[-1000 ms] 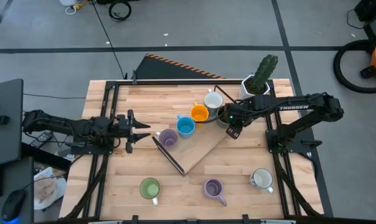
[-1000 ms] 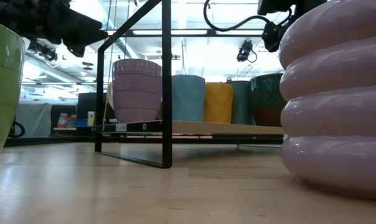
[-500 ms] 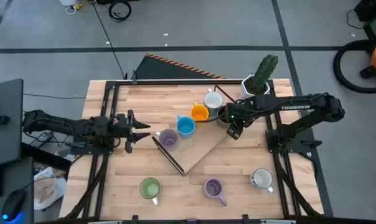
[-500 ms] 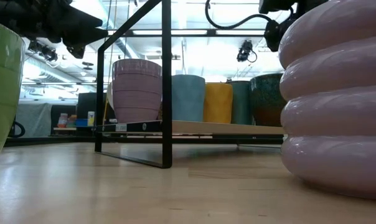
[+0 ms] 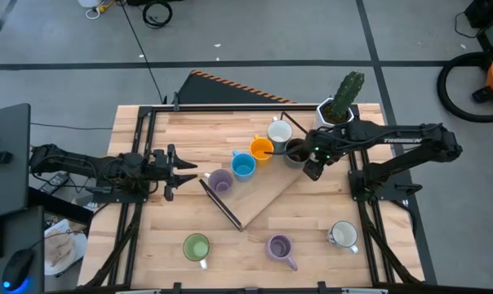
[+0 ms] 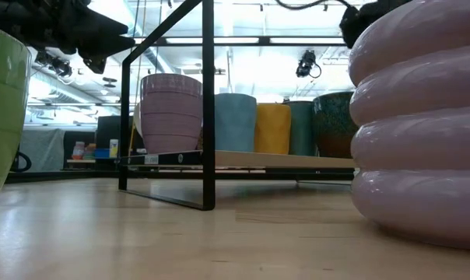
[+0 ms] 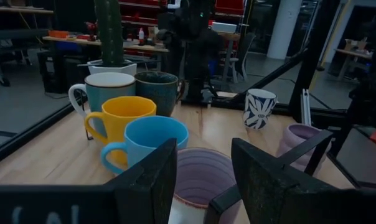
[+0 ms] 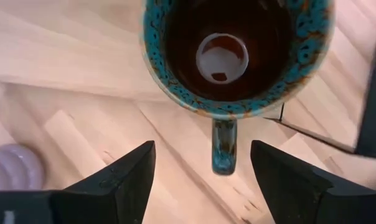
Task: Place coffee mugs
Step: Put the blue patterned mug on the shelf
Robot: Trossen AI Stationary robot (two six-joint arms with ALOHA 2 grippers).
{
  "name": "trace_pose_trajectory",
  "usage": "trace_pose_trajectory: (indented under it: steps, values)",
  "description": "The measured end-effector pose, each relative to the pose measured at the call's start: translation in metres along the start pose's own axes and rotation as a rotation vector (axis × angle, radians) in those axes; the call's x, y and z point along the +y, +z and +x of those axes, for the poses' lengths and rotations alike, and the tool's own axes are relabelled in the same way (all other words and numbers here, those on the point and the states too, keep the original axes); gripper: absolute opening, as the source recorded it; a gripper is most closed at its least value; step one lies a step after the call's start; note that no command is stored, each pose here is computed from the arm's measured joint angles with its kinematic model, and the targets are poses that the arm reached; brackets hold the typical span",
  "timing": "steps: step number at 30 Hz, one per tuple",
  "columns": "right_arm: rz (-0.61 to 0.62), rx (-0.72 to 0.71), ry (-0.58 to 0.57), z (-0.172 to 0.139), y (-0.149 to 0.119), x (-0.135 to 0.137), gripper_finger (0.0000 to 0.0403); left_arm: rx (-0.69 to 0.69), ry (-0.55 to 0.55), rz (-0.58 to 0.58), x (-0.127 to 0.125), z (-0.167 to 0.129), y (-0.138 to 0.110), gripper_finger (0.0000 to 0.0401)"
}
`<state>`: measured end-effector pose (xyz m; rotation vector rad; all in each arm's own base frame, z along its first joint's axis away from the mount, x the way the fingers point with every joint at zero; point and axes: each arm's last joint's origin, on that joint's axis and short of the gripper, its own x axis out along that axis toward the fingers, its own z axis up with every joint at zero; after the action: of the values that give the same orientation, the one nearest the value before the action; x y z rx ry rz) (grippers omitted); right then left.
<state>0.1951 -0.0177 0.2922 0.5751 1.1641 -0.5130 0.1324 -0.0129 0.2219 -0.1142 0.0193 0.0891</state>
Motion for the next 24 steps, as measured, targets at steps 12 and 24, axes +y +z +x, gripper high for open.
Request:
trace_pose_trajectory:
  steps: [12, 24]
  values:
    - [0.057, 0.032, 0.075, -0.029, -0.04, 0.005, 0.027, 0.0, 0.0, 0.0, 0.0, 0.0, 0.0, 0.016]
    - [0.111, 0.223, 0.147, -0.037, -0.077, 0.049, 0.0268, -0.001, 0.0, -0.001, 0.0, 0.0, 0.0, 0.016]
